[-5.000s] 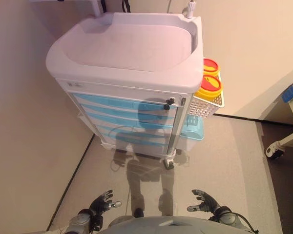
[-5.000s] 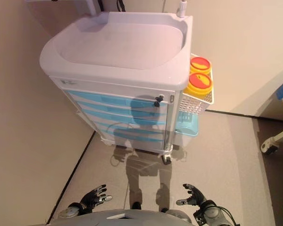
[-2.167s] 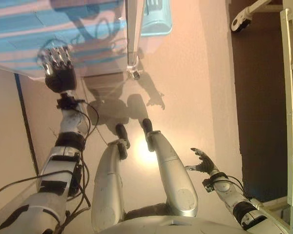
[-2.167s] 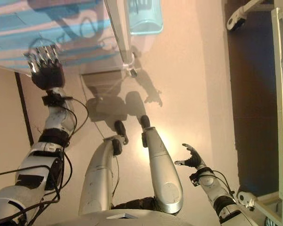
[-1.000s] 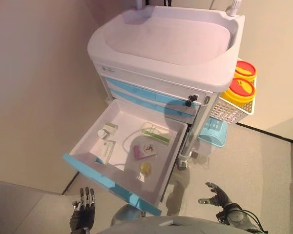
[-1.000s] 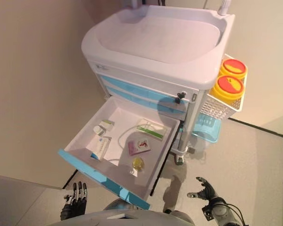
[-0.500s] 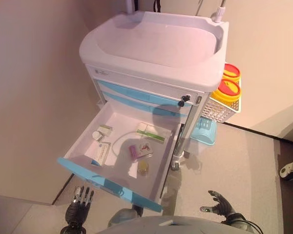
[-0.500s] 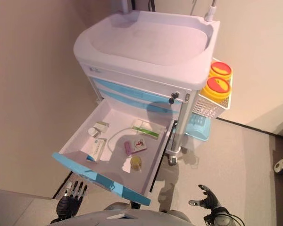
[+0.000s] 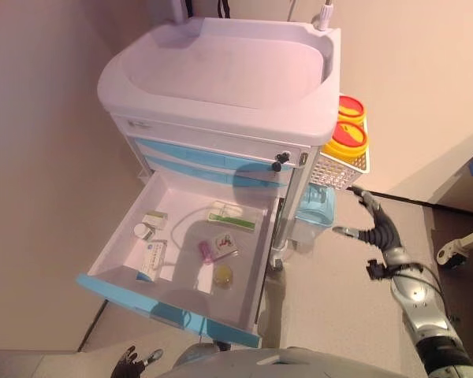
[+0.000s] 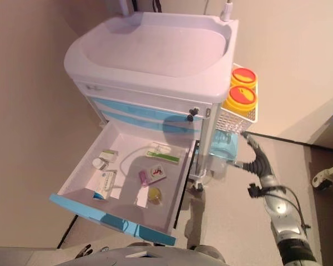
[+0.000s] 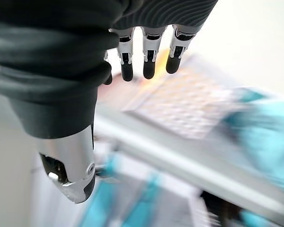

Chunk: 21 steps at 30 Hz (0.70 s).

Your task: Open the drawer and pick up the medicine

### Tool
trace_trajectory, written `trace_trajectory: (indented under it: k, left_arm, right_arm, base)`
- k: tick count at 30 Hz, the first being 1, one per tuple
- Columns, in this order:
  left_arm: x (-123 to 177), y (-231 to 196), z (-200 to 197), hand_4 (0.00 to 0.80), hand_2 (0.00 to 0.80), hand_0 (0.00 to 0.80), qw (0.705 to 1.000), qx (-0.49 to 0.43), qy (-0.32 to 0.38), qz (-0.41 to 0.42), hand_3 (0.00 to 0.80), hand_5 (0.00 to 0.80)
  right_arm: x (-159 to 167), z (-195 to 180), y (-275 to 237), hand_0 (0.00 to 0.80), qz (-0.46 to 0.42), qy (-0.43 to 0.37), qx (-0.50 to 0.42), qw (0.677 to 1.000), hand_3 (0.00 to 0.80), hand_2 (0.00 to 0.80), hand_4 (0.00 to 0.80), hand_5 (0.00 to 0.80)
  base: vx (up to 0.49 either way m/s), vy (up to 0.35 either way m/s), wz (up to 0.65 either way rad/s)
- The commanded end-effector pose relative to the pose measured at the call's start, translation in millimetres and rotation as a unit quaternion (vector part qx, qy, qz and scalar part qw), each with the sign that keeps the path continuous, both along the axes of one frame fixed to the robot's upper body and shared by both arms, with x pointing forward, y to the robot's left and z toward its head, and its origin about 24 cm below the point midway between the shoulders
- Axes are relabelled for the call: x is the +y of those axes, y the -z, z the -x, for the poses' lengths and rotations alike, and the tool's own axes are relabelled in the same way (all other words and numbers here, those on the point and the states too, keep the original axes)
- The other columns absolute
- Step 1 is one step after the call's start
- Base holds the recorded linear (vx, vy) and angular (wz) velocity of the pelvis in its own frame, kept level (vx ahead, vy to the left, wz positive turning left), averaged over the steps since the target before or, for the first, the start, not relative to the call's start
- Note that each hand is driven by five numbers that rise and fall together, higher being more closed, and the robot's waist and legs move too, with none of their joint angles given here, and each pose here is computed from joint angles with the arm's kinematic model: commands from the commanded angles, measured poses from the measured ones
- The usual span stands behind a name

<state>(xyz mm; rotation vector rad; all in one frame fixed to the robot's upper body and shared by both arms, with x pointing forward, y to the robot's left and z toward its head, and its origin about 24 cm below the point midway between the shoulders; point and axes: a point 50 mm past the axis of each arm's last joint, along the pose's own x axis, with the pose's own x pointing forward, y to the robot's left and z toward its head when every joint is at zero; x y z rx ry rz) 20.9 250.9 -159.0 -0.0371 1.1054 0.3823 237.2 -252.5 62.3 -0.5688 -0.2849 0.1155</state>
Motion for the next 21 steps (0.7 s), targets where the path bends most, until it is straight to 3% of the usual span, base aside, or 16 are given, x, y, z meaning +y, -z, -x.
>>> trace_trajectory:
  k: [1, 4, 11, 15, 21]
  left_arm:
    - [3, 1, -2, 0.0, 0.0, 0.0, 0.999, 0.021, 0.036, -0.011, 0.0, 0.0]
    - [2, 1, -2, 0.0, 0.0, 0.0, 0.999, 0.024, 0.042, -0.005, 0.0, 0.0]
    - [2, -1, -21, 0.0, 0.0, 0.0, 0.997, 0.0, 0.073, 0.001, 0.0, 0.0]
    - [-2, -1, -25, 0.0, 0.0, 0.0, 0.995, -0.003, 0.1, 0.003, 0.0, 0.0]
    - [-2, -1, -30, 0.0, 0.0, 0.0, 0.992, 0.007, 0.13, 0.0, 0.0, 0.0]
  right_arm:
    - [39, -10, -60, 0.0, 0.031, -0.171, -0.113, 0.978, 0.0, 0.0, 0.0, 0.0]
    - [70, -9, -74, 0.0, 0.071, -0.283, -0.122, 0.949, 0.0, 0.0, 0.0, 0.0]
    - [134, -18, -64, 0.0, 0.166, -0.413, -0.083, 0.891, 0.0, 0.0, 0.0, 0.0]
    - [145, -22, -27, 0.0, 0.239, -0.419, -0.034, 0.875, 0.0, 0.0, 0.0, 0.0]
    - [138, -24, 28, 0.0, 0.326, -0.389, 0.027, 0.861, 0.0, 0.0, 0.0, 0.0]
  base:
    - [-0.035, 0.009, 0.03]
    - [-0.016, 0.0, 0.07]
    - [-0.022, -0.001, 0.24]
    - [0.013, -0.017, 0.32]
    - [0.036, -0.026, 0.22]
